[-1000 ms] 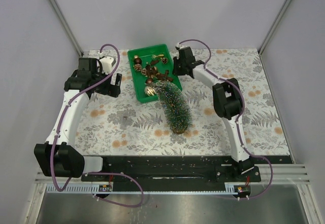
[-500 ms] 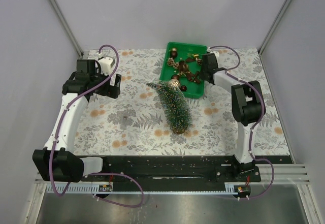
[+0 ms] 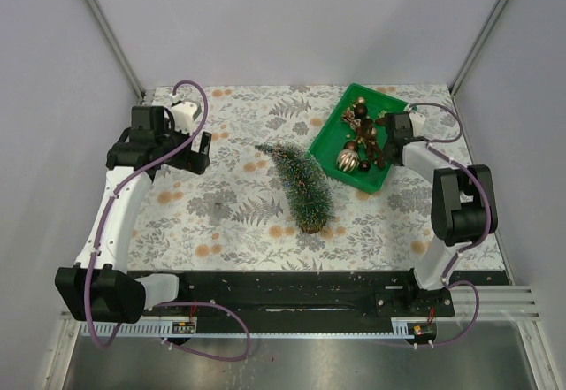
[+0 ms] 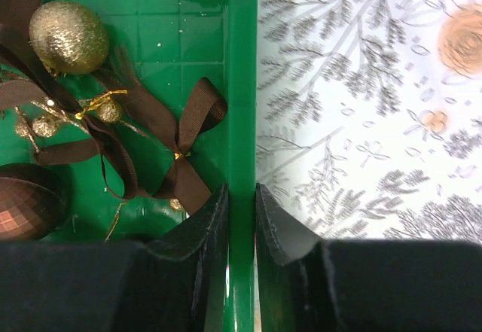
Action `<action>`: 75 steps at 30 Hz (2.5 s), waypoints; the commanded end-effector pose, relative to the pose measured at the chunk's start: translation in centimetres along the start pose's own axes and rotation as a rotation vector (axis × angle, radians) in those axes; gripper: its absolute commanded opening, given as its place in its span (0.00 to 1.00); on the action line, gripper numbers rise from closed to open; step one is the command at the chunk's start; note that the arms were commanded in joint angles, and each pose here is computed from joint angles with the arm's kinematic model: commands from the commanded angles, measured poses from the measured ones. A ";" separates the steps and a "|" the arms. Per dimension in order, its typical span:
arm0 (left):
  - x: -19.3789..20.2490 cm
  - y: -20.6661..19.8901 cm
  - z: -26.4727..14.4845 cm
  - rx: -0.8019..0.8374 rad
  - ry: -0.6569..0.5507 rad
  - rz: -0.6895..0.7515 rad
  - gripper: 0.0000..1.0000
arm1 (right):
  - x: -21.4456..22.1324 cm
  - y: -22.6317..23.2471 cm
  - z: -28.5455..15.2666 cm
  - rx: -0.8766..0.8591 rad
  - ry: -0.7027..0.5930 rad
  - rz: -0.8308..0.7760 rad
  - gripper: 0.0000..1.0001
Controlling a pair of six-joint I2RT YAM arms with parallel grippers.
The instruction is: Decorate the small christmas tree
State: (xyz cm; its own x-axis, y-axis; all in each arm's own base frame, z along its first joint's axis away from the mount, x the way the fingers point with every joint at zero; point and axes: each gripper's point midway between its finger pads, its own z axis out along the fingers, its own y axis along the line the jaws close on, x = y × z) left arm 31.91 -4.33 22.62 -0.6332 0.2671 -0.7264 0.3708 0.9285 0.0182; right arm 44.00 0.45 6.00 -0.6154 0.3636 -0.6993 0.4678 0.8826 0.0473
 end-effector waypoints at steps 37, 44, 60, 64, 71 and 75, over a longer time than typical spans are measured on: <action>0.6 0.1 0.2 -0.001 -0.007 0.030 0.99 | -10.6 12.0 4.4 -0.368 0.009 0.051 0.59; 0.9 0.1 0.8 0.007 0.011 0.022 0.99 | -7.7 10.4 6.4 -0.269 0.078 0.017 0.59; 1.1 -0.3 0.9 0.028 0.013 0.014 0.99 | -5.3 8.1 6.6 -0.210 0.099 -0.060 0.65; 1.3 -0.3 1.0 0.030 0.017 0.013 0.99 | -7.0 8.4 6.3 -0.208 0.070 -0.074 0.65; 1.7 -0.3 1.4 0.028 0.019 0.011 0.99 | -8.0 9.0 6.8 -0.210 0.063 -0.102 0.63; 1.8 -0.3 1.6 0.028 0.027 0.007 0.99 | -7.5 9.1 7.0 -0.220 0.075 -0.098 0.60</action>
State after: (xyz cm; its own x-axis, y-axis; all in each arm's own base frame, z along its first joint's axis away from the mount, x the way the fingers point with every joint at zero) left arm 31.00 -4.37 19.32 -0.6874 0.2836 -0.6686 0.3867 0.9222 -0.0065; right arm 56.82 3.48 6.09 -0.7045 0.3055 -0.6406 0.2736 0.9498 0.1520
